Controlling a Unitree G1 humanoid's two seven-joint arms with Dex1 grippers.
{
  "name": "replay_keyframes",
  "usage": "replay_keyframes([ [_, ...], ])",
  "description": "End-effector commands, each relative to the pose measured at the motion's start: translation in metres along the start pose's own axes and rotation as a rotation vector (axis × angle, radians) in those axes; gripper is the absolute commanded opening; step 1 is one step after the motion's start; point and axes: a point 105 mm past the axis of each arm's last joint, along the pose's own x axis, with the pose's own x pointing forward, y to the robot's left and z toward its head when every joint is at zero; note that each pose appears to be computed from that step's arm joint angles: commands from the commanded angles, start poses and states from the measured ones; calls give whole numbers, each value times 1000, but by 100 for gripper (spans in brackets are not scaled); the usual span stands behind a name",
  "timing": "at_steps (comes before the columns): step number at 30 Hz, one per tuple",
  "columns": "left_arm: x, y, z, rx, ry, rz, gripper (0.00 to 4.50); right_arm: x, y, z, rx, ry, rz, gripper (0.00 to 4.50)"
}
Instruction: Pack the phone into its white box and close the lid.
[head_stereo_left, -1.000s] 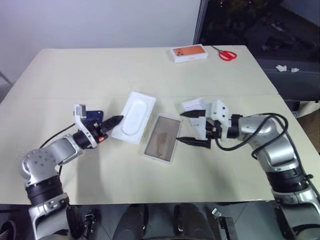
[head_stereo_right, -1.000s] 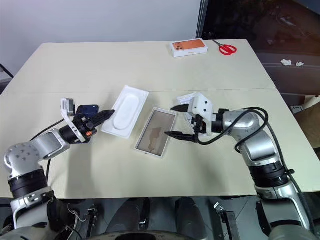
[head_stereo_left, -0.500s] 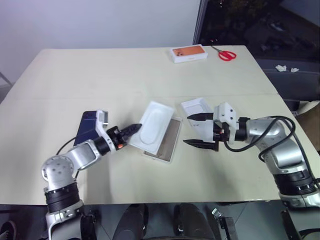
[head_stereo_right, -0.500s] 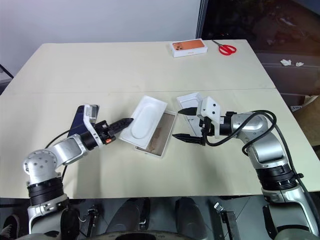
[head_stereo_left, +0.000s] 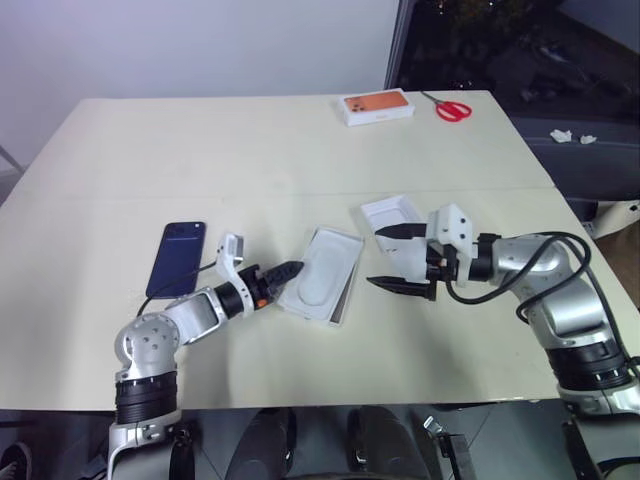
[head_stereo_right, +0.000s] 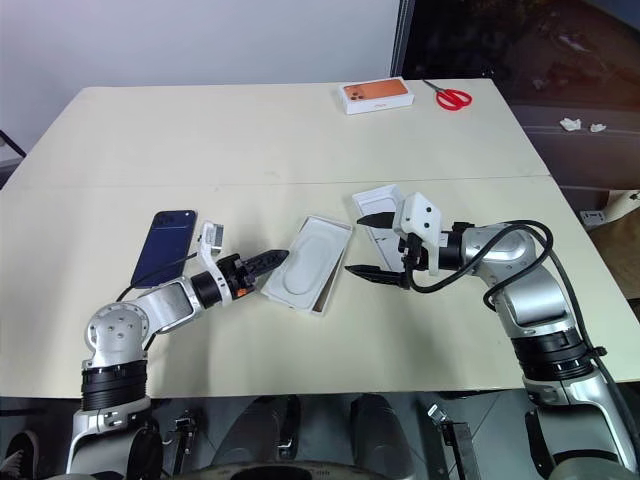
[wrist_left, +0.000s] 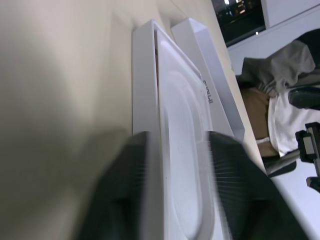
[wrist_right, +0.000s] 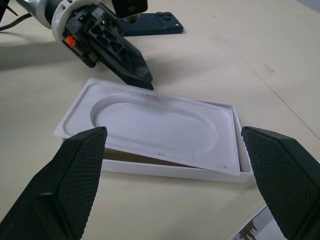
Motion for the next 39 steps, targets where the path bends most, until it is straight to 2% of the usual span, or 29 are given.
replay_keyframes([
  [1,-4,-14,9,27,-15,-64,376,1,-2,5,-27,-18,-8,450],
  [7,-21,-33,20,91,-38,-171,376,16,-9,19,2,-84,-48,450],
  [12,-43,-33,23,221,-22,-179,376,46,-6,16,1,-27,-72,450],
  [15,-57,-24,27,303,-30,-159,380,62,-3,13,27,11,-84,365],
  [22,-72,-10,29,387,-18,-122,380,78,9,-1,-15,118,-67,3],
  [25,-72,-7,28,395,-20,-113,380,83,11,-6,-69,158,-65,3],
  [29,-69,-7,28,393,-29,-118,380,88,10,-19,-244,259,-50,3],
  [39,-67,-4,31,384,-56,-103,380,98,-5,-9,-458,282,-53,3],
])
